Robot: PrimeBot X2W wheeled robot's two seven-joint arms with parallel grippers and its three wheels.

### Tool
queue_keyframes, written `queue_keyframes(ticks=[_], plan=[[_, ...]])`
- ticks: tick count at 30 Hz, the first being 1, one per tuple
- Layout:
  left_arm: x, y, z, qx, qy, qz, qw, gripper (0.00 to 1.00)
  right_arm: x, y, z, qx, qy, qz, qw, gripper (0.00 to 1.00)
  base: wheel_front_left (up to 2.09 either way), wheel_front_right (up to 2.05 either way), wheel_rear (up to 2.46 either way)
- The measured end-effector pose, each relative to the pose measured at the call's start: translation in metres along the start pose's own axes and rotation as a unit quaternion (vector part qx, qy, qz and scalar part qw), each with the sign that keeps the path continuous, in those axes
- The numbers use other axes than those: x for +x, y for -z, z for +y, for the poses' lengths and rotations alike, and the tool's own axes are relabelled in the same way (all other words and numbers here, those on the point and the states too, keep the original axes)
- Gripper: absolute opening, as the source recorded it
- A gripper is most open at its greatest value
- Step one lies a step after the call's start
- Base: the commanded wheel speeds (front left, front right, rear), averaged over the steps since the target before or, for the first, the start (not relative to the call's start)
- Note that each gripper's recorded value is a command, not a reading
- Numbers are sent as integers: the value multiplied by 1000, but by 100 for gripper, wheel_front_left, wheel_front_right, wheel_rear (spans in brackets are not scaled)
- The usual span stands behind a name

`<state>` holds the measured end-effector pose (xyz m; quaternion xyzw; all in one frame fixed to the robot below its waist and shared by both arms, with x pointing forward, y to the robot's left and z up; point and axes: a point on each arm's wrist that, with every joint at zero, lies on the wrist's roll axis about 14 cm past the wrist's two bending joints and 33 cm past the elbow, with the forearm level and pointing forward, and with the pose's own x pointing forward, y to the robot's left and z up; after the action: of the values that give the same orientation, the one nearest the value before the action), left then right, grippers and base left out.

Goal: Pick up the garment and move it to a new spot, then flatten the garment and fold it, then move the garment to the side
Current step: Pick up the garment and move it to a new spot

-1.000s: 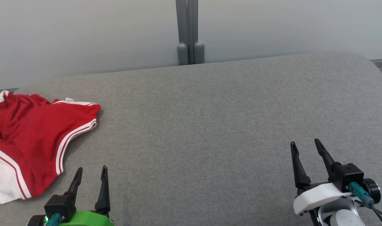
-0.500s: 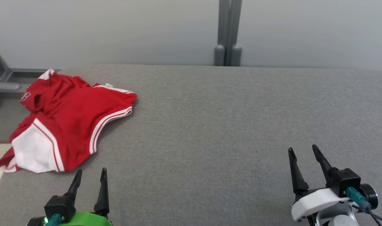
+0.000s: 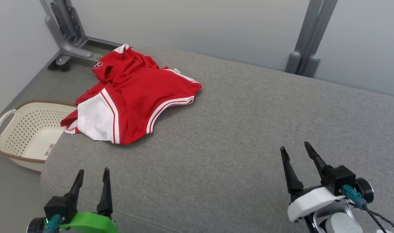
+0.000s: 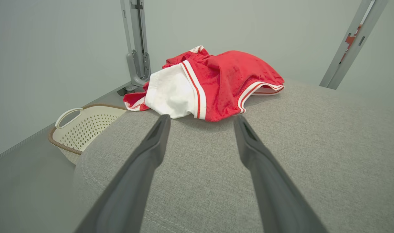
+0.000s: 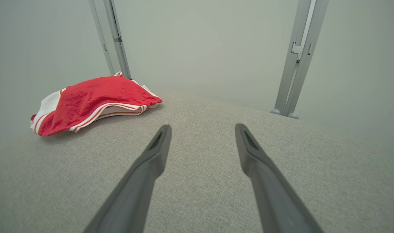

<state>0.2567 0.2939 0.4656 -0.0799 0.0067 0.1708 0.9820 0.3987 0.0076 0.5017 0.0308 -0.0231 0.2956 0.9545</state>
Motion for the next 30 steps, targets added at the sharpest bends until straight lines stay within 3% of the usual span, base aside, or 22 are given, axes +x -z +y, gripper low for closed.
queue_keyframes(ticks=[6, 11, 14, 16, 20, 27, 28, 29, 30], plan=[[41, -24, -20, -29, 24, -24, 999, 100, 33, -13, 11, -16, -35, -26, 999, 100, 0, 0, 0], [99, -43, -37, -30, 55, 0, 998, 100, 60, -21, 8, -24, -51, -48, 997, 100, 0, 0, 0], [133, -52, -46, -82, 62, 18, 995, 100, 73, -18, 3, -17, -51, -52, 997, 100, 0, 0, 0], [154, -49, -43, -50, 72, 52, 995, 100, 80, -11, -2, -11, -50, -50, 997, 100, 0, 0, 0], [179, -3, -39, -72, 60, 165, 982, 100, 83, 14, -25, 4, -26, -28, 999, 100, 0, 0, 0], [208, 63, -44, -71, 46, 262, 961, 100, 64, 59, -72, 18, 37, 21, 999, 100, 0, 0, 0], [210, 69, -41, -62, 39, 266, 961, 43, 61, 62, -77, 18, 44, 25, 999, 100, 0, 0, 0], [214, 76, -39, -52, 34, 272, 960, 0, 57, 66, -84, 19, 53, 30, 998, 100, 0, 0, 0], [216, 83, -40, -47, 35, 281, 958, 0, 54, 69, -89, 19, 61, 34, 997, 100, 0, 0, 0]])
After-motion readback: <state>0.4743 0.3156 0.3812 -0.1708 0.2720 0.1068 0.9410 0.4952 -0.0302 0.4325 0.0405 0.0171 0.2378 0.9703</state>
